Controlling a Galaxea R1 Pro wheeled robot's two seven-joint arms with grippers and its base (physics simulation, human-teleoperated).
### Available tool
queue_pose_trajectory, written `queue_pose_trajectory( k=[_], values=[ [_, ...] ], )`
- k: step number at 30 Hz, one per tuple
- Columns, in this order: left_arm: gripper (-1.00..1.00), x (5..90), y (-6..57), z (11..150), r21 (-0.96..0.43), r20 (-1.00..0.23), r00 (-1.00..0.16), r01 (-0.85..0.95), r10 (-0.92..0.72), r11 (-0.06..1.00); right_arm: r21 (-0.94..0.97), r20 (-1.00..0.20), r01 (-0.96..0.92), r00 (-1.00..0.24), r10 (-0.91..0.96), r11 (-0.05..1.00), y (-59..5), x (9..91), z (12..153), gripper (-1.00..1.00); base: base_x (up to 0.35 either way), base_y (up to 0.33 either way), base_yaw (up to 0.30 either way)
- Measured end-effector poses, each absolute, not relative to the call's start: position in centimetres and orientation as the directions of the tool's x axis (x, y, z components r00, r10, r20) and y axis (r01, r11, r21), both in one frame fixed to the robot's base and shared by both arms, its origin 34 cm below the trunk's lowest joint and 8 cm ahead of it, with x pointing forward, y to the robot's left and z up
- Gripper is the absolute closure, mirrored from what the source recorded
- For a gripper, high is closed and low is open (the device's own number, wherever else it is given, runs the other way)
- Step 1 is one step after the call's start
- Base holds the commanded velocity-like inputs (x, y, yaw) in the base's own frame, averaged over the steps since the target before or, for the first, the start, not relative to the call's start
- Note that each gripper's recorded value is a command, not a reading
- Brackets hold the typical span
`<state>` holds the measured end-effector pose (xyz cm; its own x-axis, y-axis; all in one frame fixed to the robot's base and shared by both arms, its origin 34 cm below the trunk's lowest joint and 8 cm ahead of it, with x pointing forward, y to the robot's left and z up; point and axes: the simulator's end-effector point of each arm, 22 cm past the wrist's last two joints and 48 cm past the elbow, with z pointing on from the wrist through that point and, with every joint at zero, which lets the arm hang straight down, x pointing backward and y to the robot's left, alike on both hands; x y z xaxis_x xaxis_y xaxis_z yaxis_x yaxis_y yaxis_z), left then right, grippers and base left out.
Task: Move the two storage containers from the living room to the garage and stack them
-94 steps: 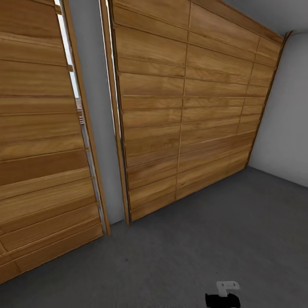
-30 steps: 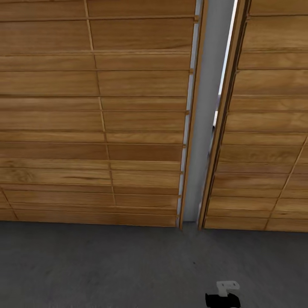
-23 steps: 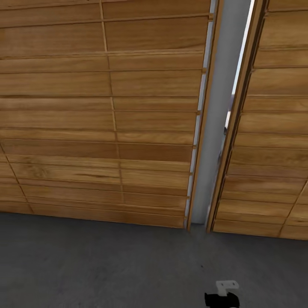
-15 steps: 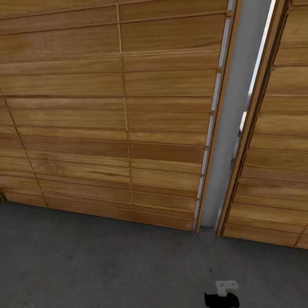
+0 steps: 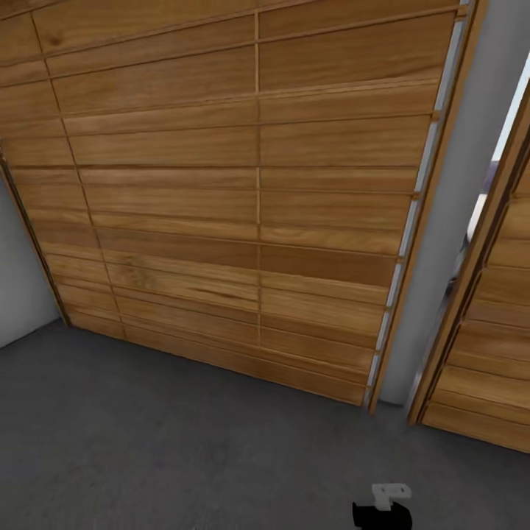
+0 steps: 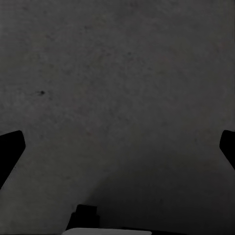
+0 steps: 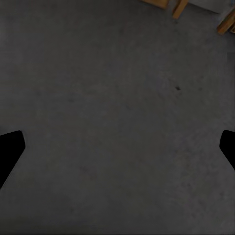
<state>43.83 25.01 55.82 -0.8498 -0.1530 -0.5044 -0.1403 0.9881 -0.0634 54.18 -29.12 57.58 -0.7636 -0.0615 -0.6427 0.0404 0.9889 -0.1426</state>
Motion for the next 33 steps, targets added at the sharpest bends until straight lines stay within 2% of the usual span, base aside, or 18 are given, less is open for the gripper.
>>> queue_pose_trajectory(
  k=[33],
  values=[
    [-1.0, 43.8, 25.25, 55.79, -0.063, -0.504, -0.849, -0.147, -0.158, 0.987, -0.142, -0.642, 0.043, -0.765, -0.059, 0.989, -29.19, 54.1, 57.5, -1.0, -0.236, 0.228, 0.3]
  ],
)
